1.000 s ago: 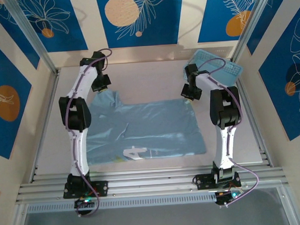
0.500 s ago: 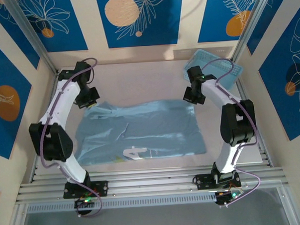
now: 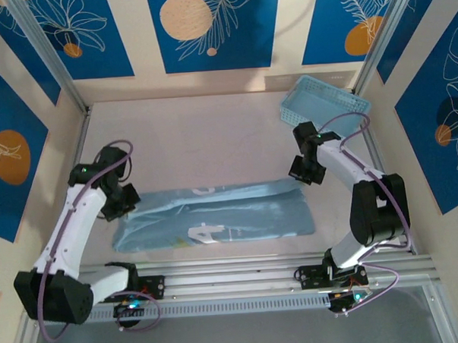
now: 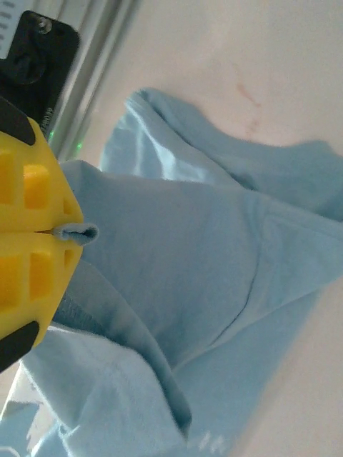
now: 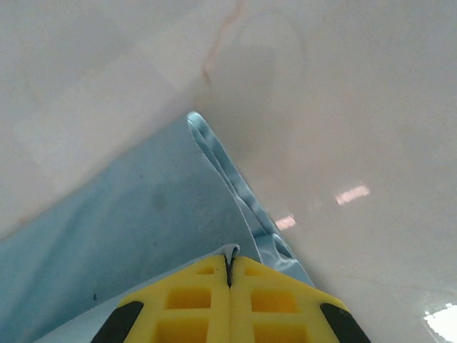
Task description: Fold and stack the t-shirts
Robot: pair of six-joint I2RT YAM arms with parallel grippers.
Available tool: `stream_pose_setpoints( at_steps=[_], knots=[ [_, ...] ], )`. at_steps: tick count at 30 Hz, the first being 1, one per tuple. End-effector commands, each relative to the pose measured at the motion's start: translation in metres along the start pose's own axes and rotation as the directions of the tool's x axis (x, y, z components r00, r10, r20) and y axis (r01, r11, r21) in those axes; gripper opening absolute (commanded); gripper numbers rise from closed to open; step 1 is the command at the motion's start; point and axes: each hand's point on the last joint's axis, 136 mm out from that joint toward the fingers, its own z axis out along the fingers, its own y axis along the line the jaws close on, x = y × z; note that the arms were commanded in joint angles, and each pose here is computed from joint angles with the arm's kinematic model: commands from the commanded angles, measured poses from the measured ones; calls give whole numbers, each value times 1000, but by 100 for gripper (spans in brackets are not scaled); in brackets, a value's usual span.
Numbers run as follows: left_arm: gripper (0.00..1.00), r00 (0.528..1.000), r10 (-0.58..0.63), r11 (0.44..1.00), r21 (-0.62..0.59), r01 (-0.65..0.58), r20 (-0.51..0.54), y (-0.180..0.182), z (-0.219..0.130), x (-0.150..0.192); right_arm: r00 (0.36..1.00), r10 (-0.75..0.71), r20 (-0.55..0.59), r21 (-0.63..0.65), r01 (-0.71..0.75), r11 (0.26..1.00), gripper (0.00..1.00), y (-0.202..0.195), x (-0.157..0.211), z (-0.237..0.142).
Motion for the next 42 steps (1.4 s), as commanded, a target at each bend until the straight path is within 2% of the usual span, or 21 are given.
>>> stream_pose_setpoints(
  at_steps=[1,12,22,33,42],
  knots=[
    [0,996,-78,997,-21,77,-44,15,10,22,999,27,-26,19,-26,999,0,-11,17,-3],
    [0,994,-87,992,-102,80,-61,37,31,40,998,18,-62,40,-15,999,0,-23,43,-7],
    [0,988,-142,979,-159,130,-68,51,40,51,995,31,-92,72,-24,997,0,-36,61,-1],
    [0,963,-246,967,-101,235,-113,45,48,72,996,30,-82,91,-22,996,0,-36,56,2],
    [0,965,-228,971,-108,215,-130,42,51,80,996,38,-79,104,-29,994,0,-37,52,3]
  ],
)
